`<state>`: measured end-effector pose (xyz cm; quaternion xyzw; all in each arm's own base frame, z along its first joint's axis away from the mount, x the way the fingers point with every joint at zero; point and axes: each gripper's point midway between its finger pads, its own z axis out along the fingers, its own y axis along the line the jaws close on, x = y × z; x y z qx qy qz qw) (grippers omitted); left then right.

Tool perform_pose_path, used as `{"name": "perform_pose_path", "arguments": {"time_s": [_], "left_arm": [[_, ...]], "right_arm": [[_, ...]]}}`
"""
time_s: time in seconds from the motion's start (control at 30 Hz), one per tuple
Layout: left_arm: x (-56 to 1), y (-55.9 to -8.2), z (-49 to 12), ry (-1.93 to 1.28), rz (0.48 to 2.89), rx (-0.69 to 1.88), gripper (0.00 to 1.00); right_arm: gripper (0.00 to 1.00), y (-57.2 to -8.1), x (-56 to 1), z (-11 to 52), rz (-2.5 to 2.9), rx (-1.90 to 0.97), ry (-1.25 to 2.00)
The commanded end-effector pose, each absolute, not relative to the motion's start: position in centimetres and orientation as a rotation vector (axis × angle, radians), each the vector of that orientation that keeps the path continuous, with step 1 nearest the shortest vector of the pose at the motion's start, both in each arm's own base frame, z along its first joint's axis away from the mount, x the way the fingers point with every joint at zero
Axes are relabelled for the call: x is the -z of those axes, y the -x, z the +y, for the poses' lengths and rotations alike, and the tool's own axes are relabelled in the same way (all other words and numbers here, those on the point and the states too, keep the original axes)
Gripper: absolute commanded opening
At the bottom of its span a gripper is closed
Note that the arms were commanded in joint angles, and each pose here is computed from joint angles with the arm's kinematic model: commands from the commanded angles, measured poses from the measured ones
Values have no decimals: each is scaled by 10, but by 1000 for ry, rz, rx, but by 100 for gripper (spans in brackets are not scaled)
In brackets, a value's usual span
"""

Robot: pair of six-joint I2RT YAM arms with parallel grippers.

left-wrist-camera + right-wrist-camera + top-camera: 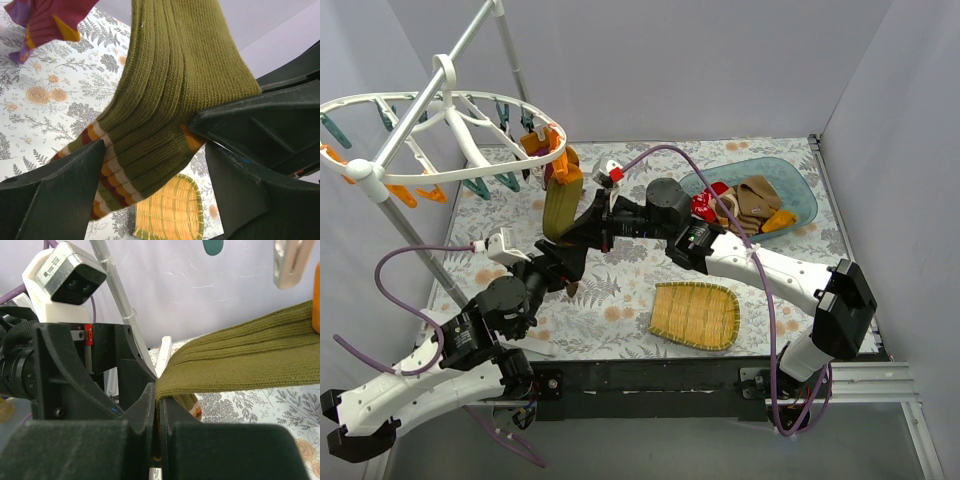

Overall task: Remove the socks clipped to the hanger
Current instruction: Remove the sock from the hanger.

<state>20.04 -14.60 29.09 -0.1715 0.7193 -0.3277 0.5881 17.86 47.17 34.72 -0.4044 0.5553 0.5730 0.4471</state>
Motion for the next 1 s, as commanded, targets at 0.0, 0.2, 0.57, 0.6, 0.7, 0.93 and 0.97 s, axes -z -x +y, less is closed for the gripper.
{"name": "perform_pose_path", "arguments": {"time_s": [0.0,0.2,0.57,0.6,0.7,0.93,0.97], "left_arm": [[-290,-206,-147,392,1660,727,74],[-286,-208,-141,424,1651,699,37],[-279,-210,-132,457,1652,649,0],[-278,-209,-131,459,1650,652,0],[-275,-208,-131,455,1655,657,0],[-266,-206,-132,449,1670,672,0],[-266,-205,-131,450,1668,674,0]], "right_arm": [[1,-166,-379,474,1285,-1471,1011],[1,-165,-375,477,1294,-1474,1012],[1,-167,-369,483,1312,-1484,996],[1,-167,-368,483,1315,-1484,994],[1,-167,-369,484,1315,-1483,988],[1,-171,-363,484,1339,-1464,973],[1,-172,-362,484,1343,-1458,969]]}}
